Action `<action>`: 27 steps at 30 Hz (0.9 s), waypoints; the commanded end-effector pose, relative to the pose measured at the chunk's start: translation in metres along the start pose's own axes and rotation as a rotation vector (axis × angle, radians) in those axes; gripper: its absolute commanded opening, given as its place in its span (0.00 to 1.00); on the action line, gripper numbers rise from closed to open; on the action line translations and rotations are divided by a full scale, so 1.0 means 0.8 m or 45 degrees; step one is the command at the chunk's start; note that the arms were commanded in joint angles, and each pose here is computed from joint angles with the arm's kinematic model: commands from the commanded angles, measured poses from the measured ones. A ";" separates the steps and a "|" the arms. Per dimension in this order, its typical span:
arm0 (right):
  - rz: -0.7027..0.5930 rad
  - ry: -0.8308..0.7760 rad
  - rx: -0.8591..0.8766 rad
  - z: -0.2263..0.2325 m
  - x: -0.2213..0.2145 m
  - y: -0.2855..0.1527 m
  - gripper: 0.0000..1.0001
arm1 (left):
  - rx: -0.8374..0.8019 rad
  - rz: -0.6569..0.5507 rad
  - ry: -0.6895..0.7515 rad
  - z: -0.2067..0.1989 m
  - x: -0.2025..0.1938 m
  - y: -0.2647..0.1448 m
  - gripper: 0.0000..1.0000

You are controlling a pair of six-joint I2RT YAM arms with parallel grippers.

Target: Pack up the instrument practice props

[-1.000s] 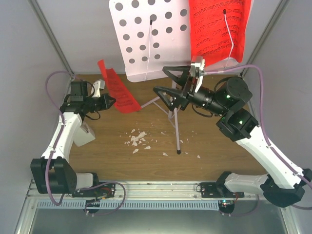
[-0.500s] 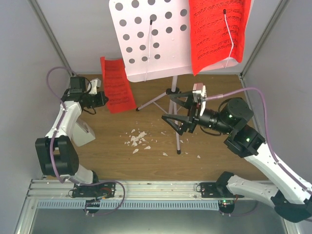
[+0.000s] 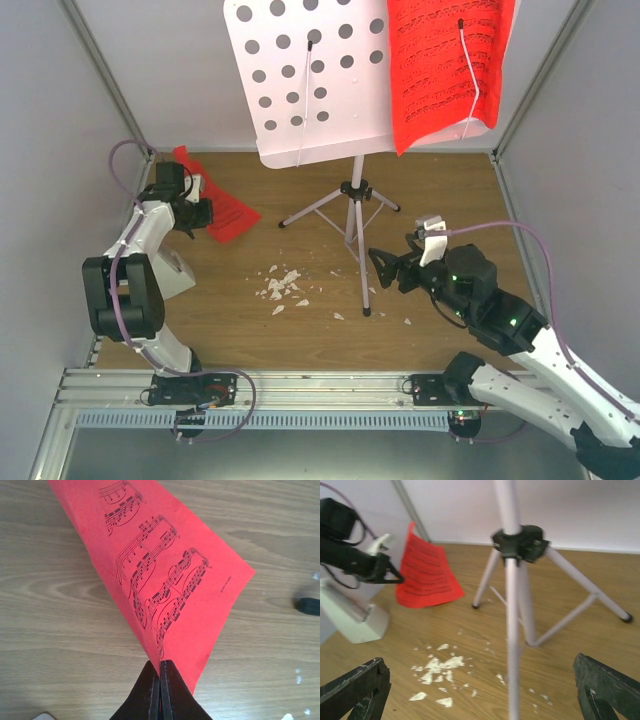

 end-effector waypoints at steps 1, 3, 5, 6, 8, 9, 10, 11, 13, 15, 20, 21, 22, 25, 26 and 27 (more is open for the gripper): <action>0.029 0.036 -0.251 -0.034 -0.013 -0.005 1.00 | 0.114 -0.022 0.017 0.022 0.007 0.009 0.00; 0.026 0.040 -0.264 -0.035 -0.012 -0.003 1.00 | 0.111 -0.016 0.017 0.023 0.005 0.011 0.00; 0.025 0.047 -0.276 -0.036 -0.013 -0.001 1.00 | 0.119 -0.016 0.017 0.024 0.006 0.012 0.00; 0.024 0.051 -0.280 -0.037 -0.014 0.000 1.00 | 0.132 -0.017 0.018 0.025 0.006 0.012 0.00; 0.029 0.054 -0.286 -0.038 -0.016 0.001 1.00 | 0.159 -0.025 0.012 0.030 0.008 0.009 0.00; 0.034 0.058 -0.293 -0.039 -0.018 0.001 1.00 | 0.160 -0.030 0.005 0.031 0.009 0.008 0.01; 0.040 0.063 -0.307 -0.040 -0.020 0.000 1.00 | 0.157 -0.036 -0.003 0.032 0.010 0.006 0.02; 0.042 0.073 -0.315 -0.042 -0.022 -0.001 1.00 | 0.154 -0.042 -0.011 0.033 0.011 0.004 0.04; 0.041 0.092 -0.331 -0.044 -0.024 -0.004 1.00 | 0.156 -0.050 -0.024 0.037 0.012 0.001 0.08; 0.028 0.109 -0.336 -0.046 -0.023 -0.009 1.00 | 0.166 -0.062 -0.037 0.042 0.015 -0.003 0.13; 0.007 0.127 -0.346 -0.049 -0.023 -0.020 0.99 | 0.101 -0.138 -0.058 0.033 0.033 -0.030 0.27; 0.007 0.131 -0.346 -0.049 -0.024 -0.022 1.00 | 0.074 -0.163 -0.057 0.026 0.038 -0.041 0.33; 0.005 0.133 -0.340 -0.049 -0.023 -0.024 1.00 | 0.044 -0.199 -0.056 0.019 0.045 -0.055 0.40; 0.014 0.132 -0.330 -0.048 -0.025 -0.027 1.00 | -0.043 -0.336 -0.049 -0.004 0.063 -0.111 0.74; 0.019 0.128 -0.324 -0.047 -0.025 -0.027 1.00 | -0.094 -0.381 -0.041 -0.015 0.067 -0.131 0.80; 0.023 0.123 -0.318 -0.046 -0.025 -0.027 1.00 | -0.141 -0.426 -0.036 -0.025 0.071 -0.151 0.83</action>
Point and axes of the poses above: each gripper's point midway between its finger pads, its own y axis out along the fingers, its own z axis along the line the jaws close on, x = y × z, the point moved 4 cm from there along -y, back along the fingers, and after that the axes turned 12 degrees about -y, right-handed, at the moved point
